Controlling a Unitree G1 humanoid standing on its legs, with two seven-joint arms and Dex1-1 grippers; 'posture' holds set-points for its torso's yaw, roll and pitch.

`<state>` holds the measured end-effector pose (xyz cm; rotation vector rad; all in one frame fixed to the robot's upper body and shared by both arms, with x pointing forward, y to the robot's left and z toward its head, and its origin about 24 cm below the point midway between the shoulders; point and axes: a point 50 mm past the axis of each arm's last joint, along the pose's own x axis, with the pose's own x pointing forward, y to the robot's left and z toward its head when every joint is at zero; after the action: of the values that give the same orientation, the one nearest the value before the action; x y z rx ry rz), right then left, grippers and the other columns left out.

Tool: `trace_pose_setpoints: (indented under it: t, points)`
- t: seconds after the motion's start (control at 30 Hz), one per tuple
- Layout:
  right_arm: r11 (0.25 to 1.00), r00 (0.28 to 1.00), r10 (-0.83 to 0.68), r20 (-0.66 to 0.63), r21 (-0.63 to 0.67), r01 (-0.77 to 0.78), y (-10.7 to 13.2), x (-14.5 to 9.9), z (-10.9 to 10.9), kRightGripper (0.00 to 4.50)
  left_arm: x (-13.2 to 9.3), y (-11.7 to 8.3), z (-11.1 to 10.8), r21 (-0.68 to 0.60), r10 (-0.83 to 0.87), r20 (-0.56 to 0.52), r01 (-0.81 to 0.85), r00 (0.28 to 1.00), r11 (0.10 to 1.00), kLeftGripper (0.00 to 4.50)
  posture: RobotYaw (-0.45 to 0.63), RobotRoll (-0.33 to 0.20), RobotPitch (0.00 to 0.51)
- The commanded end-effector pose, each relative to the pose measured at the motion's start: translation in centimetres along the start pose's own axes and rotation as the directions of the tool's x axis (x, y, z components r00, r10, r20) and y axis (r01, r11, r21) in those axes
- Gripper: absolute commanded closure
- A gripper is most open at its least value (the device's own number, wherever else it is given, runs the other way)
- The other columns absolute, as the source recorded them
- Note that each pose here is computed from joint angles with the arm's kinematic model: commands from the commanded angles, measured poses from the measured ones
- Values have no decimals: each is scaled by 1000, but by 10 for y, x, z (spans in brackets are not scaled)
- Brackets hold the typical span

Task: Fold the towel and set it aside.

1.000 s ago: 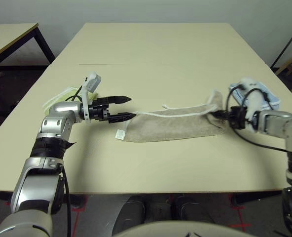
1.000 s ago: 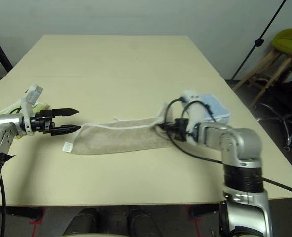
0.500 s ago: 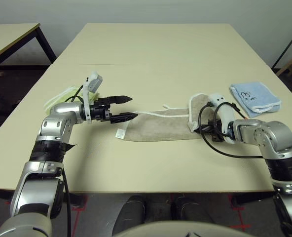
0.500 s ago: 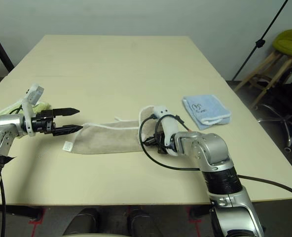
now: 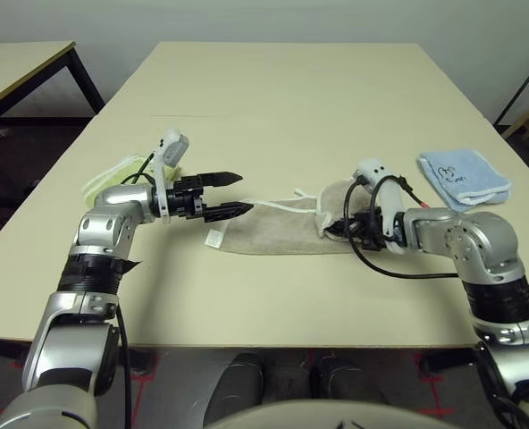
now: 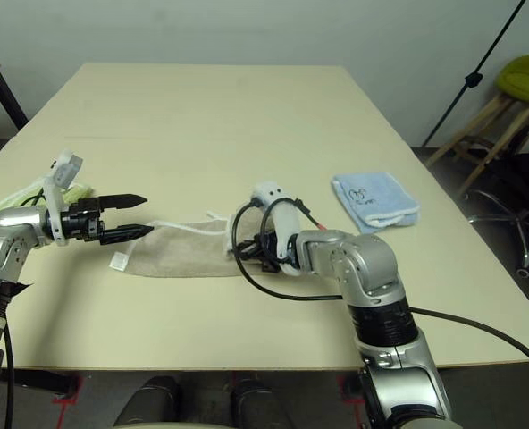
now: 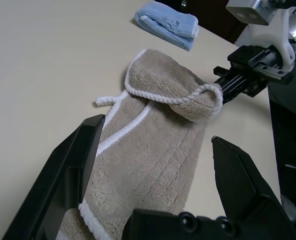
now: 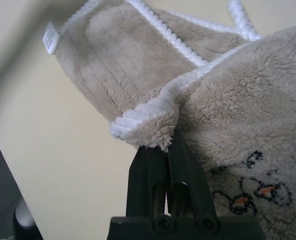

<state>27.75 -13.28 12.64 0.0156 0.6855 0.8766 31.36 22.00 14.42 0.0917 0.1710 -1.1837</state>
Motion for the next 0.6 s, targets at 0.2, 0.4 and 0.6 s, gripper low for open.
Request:
trace_pose_setpoints:
  t: [0.2,0.4,0.6]
  points:
    - [985,987,-24,-158,-173,-4,-4,-12,-15,3125,2,-2,4,2,-9,6,9,1000,1000,0,51,0,50]
    - [952,982,40,-186,-290,-94,-3,-45,8,864,3,1,6,4,-12,0,12,1000,1000,0,40,0,42]
    - [924,978,68,-197,-358,-136,-4,-76,33,63,10,0,10,17,-21,10,21,1000,1000,0,39,0,34]
